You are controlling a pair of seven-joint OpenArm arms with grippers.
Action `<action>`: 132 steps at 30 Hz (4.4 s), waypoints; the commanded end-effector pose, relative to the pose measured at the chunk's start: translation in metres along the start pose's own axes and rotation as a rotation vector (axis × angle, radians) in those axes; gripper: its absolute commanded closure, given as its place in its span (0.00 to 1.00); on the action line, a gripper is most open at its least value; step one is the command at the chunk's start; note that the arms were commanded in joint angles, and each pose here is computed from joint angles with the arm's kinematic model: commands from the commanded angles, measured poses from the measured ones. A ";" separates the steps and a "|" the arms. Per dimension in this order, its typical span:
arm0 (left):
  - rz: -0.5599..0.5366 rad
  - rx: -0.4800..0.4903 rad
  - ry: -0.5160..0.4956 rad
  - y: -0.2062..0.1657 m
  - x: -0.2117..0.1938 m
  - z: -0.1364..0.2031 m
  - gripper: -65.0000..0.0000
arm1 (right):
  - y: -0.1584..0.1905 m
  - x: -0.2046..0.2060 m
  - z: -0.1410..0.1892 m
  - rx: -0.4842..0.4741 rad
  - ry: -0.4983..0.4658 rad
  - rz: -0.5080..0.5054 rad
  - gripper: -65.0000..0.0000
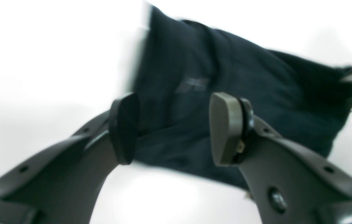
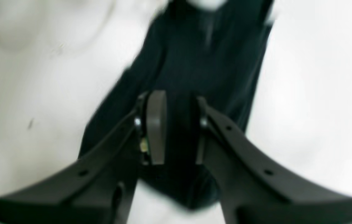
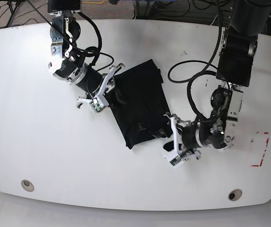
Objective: Layout the t-shirt on the table in an organized manner, then fold the t-shirt properly
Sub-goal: 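Rotate and straighten the folded shirt with both grippers, then release, then grasp the folded black shirt with the left gripper, then carry the folded shirt with the left gripper to the table's side edge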
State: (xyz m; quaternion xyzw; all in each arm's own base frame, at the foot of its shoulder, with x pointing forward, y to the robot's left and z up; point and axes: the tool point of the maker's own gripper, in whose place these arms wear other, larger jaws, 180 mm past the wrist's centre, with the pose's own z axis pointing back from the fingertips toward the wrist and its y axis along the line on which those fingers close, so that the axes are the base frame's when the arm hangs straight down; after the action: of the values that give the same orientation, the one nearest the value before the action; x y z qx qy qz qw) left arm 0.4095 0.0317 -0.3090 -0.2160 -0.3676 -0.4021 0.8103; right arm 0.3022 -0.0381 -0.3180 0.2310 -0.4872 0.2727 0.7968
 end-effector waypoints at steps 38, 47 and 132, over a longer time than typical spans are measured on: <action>0.089 0.242 0.116 -0.009 -0.127 0.131 0.48 | 0.013 -0.047 -0.056 -0.035 -0.004 -0.230 0.80; 0.092 0.231 0.031 -0.012 -0.100 0.117 0.48 | -0.014 0.006 -0.032 -0.101 -0.055 -0.066 0.79; 0.077 0.379 0.661 0.052 -0.312 0.201 0.48 | -0.090 0.028 0.045 -0.355 0.008 0.052 0.79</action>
State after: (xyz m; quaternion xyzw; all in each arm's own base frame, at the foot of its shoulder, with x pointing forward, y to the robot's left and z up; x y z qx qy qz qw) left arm 0.2585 0.2972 -0.4190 -0.0160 -0.2276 -0.3359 0.9139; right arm 0.3363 -0.1306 -0.3006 0.0707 -0.5031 0.2033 0.8370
